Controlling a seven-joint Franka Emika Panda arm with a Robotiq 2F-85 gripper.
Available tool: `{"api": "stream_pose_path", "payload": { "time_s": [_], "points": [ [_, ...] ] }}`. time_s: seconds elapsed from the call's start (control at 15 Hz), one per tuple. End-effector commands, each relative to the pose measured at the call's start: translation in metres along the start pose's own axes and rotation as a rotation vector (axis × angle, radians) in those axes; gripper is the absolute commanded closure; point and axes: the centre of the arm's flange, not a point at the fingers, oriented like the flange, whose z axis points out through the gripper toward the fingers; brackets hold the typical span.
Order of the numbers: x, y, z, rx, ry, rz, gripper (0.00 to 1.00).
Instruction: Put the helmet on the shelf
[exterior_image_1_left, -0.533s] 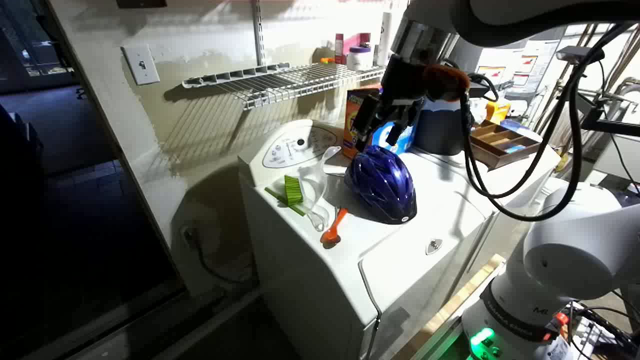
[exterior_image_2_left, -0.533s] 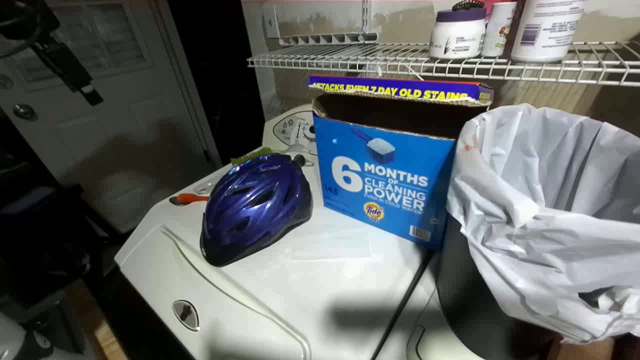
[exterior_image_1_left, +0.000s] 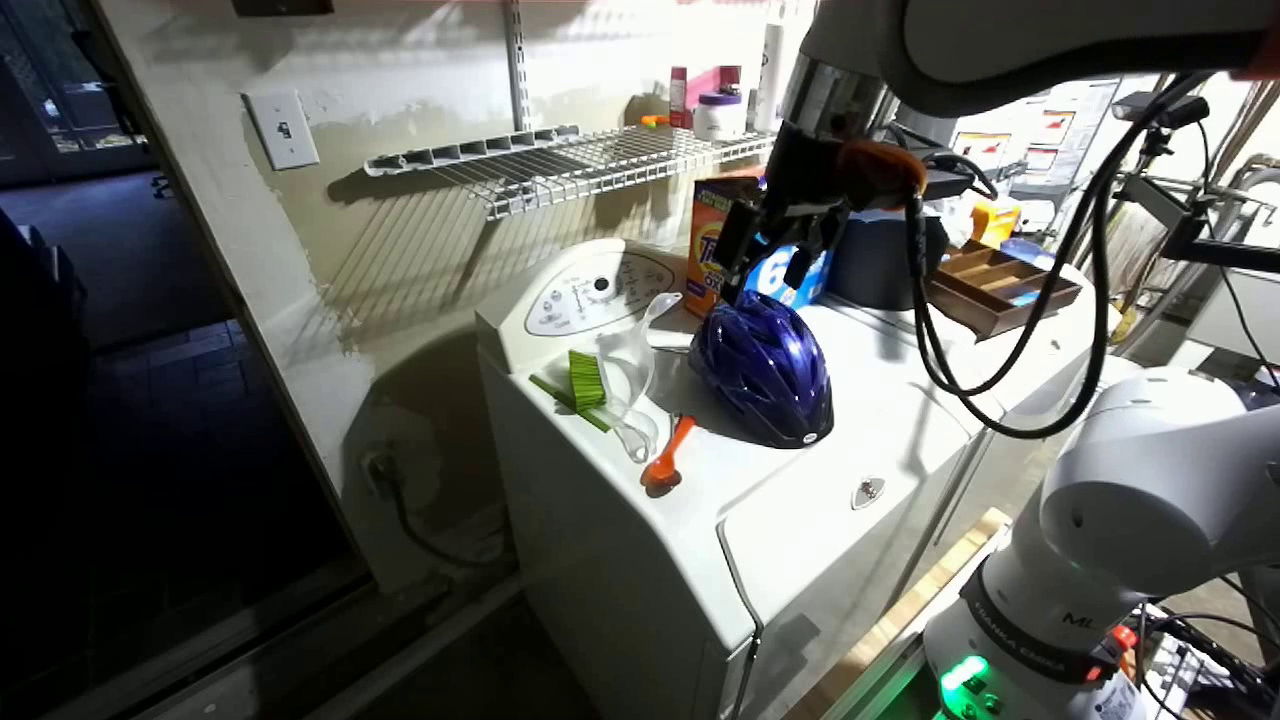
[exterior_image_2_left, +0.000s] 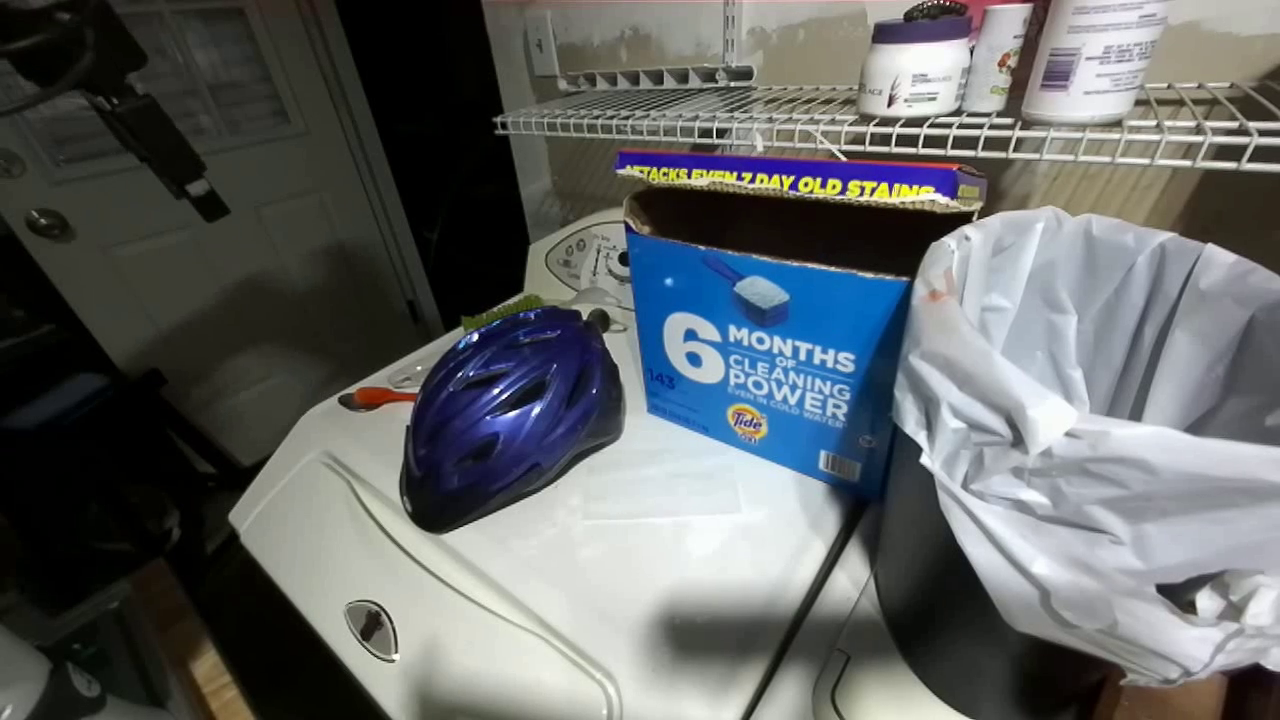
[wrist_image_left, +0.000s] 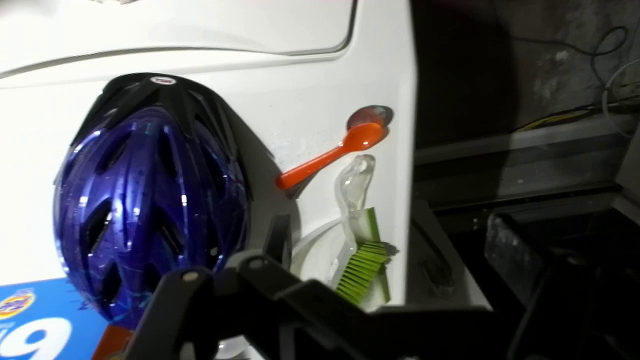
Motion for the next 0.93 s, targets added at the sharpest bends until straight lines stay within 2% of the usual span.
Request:
{"api": "stream_pose_path", "payload": {
  "time_s": [0.0,0.2,0.33,0.47,0.6,0.87],
  "points": [
    [0.03,0.033,0.04,-0.158,0.043,0.061,0.0],
    [0.042,0.066,0.07,-0.22,0.074,0.087,0.0],
    [0.051,0.083,0.095,-0.247,0.06,0.093,0.0],
    [0.052,0.095,0.112,-0.24,0.034,0.11,0.0],
    [0.049,0.106,0.116,-0.23,0.022,0.133,0.0],
    [0.045,0.102,0.113,-0.216,0.004,0.12,0.0]
  ]
}}
